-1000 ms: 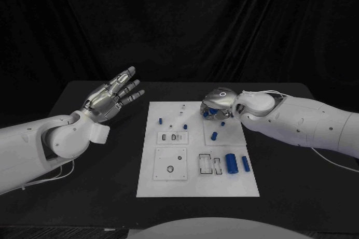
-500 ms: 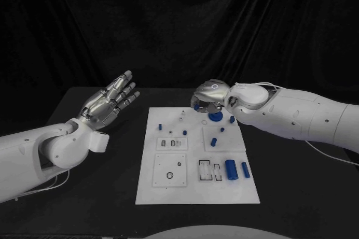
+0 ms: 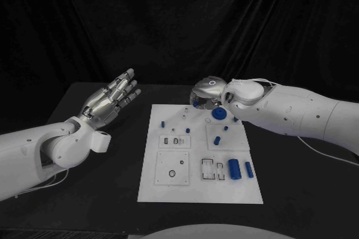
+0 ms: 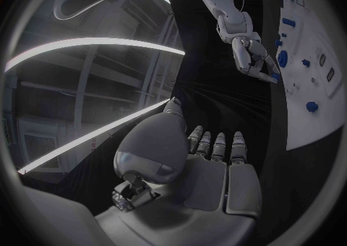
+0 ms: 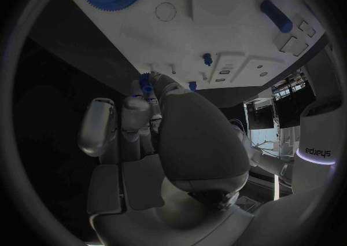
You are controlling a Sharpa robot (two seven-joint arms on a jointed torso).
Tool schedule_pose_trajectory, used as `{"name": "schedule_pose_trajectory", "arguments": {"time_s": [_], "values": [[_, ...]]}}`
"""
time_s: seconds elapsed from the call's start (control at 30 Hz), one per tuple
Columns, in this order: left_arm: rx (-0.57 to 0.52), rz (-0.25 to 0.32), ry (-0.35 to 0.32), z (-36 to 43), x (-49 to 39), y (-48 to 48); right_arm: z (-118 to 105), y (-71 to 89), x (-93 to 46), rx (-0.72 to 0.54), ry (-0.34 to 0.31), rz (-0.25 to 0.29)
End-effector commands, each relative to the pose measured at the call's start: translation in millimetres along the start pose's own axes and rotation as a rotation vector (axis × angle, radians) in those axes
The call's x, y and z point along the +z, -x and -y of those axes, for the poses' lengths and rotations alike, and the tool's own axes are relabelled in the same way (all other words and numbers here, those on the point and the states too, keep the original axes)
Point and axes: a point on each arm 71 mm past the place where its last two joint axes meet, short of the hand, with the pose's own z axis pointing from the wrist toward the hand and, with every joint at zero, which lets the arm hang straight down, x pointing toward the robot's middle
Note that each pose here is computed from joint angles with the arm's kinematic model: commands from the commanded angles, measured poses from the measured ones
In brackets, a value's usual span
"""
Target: Assemble the parts on the task board
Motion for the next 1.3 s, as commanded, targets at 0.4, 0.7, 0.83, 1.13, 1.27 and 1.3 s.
{"name": "schedule_pose_trajectory", "arguments": {"time_s": [0.4, 0.7, 0.83, 1.13, 1.27, 1.3], "values": [[0.003, -0.036, -0.010, 0.9, 2.6, -3.7, 0.0, -3.7, 11.7, 0.002, -0.027, -0.040], [-0.005, -0.049, 0.003, -0.5, 3.6, -3.9, -3.1, -5.1, 14.3, 0.004, -0.023, -0.046], [-0.008, -0.054, 0.008, -1.0, 3.9, -4.1, -3.5, -6.4, 15.0, 0.005, -0.024, -0.051], [-0.012, -0.060, 0.019, -1.8, 3.9, -3.7, -4.0, -8.0, 15.2, 0.008, -0.028, -0.061], [-0.014, -0.063, 0.026, -2.3, 4.1, -3.6, -2.6, -8.8, 14.9, 0.008, -0.039, -0.069], [-0.014, -0.064, 0.027, -2.4, 4.1, -3.6, -2.3, -9.0, 14.9, 0.008, -0.041, -0.071]]}}
